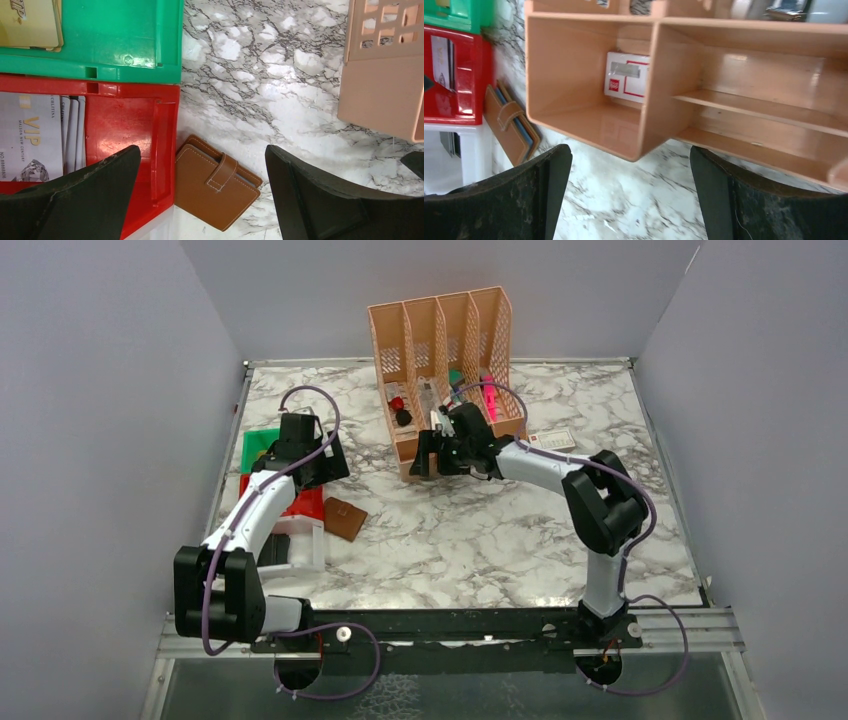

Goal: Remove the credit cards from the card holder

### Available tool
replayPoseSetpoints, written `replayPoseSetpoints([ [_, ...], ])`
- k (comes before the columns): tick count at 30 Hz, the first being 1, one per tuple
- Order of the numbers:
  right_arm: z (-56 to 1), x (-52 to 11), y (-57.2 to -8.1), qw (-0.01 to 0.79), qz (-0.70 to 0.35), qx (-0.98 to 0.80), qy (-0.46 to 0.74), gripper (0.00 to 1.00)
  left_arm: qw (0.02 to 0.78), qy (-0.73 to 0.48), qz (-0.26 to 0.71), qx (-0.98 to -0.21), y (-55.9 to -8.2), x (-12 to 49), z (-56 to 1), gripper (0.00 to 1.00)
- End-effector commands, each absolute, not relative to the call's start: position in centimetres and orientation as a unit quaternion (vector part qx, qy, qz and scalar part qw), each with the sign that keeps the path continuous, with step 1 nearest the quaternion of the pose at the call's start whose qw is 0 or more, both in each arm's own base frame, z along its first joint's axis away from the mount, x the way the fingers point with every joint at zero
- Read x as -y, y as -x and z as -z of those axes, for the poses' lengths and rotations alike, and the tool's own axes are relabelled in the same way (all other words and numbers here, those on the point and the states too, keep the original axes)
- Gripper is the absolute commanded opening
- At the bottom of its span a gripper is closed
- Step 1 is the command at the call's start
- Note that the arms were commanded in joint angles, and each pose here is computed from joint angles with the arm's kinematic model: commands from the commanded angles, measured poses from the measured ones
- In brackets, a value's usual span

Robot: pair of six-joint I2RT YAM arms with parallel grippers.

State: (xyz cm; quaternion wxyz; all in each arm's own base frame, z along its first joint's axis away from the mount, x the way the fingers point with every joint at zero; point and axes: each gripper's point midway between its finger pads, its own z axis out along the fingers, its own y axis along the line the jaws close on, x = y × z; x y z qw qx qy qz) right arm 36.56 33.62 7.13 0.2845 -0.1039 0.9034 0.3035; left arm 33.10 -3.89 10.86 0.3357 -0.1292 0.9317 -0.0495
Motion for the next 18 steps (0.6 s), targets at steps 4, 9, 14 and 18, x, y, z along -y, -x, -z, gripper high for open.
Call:
replayPoseSetpoints([
  [4, -7.5, -36.3, -40.3, 0.32, -0.293, -0.896, 0.098, 0.92, 0.344, 0.14, 0.03, -0.928, -33.9, 3.1, -11.1, 0.99],
  [9, -7.5, -36.3, -40.5, 0.32, -0.283, -0.898, 0.108, 0.93, 0.335, 0.134, 0.021, -0.932, -34.8, 2.9, -10.6, 0.99],
  [14, -9.0, -36.1, -38.4, 0.304, -0.302, -0.893, 0.138, 0.94, 0.326, 0.133, 0.017, -0.936, -35.9, 2.9, -10.2, 0.98],
  [18, -10.2, -34.8, -36.4, 0.308, -0.309, -0.888, 0.146, 0.94, 0.346, 0.13, 0.024, -0.929, -36.8, 3.1, -12.5, 0.98],
])
